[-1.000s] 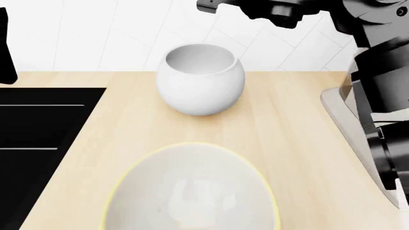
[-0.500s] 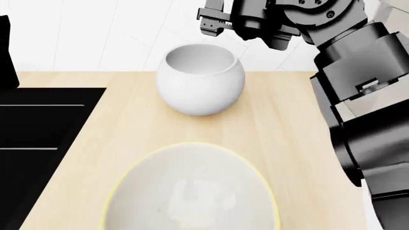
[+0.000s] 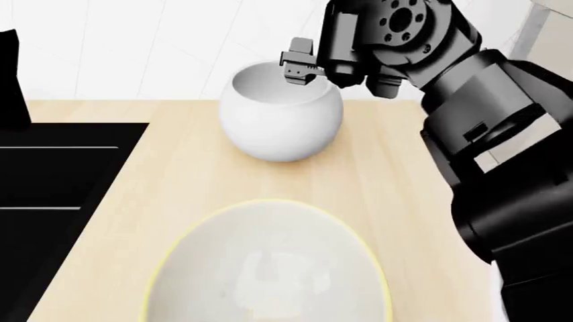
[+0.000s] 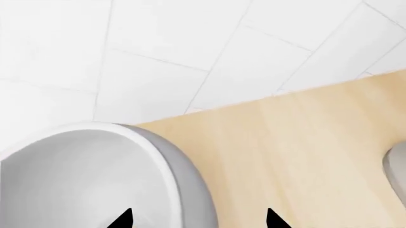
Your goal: Stack the bowls in the sink.
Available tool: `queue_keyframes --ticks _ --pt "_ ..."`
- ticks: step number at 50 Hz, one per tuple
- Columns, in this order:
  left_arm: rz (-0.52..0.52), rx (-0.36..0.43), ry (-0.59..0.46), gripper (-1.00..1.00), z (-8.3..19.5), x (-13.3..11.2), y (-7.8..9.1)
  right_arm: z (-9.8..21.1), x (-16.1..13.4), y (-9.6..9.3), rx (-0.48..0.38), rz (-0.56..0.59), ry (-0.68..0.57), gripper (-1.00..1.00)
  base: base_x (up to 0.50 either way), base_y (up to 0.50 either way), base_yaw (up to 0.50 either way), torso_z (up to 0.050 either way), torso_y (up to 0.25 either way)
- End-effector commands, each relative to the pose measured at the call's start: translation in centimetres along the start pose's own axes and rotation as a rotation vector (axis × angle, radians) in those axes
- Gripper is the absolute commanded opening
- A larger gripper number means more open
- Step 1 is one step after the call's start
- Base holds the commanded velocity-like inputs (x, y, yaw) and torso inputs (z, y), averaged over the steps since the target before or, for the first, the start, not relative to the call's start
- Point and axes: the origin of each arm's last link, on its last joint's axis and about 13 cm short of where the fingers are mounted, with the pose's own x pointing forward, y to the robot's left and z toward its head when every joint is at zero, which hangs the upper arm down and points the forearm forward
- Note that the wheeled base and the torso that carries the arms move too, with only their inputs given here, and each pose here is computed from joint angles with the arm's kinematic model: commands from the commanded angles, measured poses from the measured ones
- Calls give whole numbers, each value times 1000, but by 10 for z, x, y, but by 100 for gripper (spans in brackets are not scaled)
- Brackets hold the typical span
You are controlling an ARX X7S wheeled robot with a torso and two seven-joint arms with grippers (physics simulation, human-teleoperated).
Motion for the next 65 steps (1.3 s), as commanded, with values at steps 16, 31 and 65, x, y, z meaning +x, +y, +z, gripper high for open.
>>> queue_keyframes --ticks 16,31,65 --pt "-1 -1 6 100 -4 1 0 -18 20 -2 -4 10 50 100 0 0 0 0 0" --pt "-1 -2 7 100 -5 2 0 -24 23 0 -9 33 73 100 0 0 0 0 0" --pt "0 -3 8 100 -8 3 0 -33 28 2 -73 17 50 -100 0 0 0 0 0"
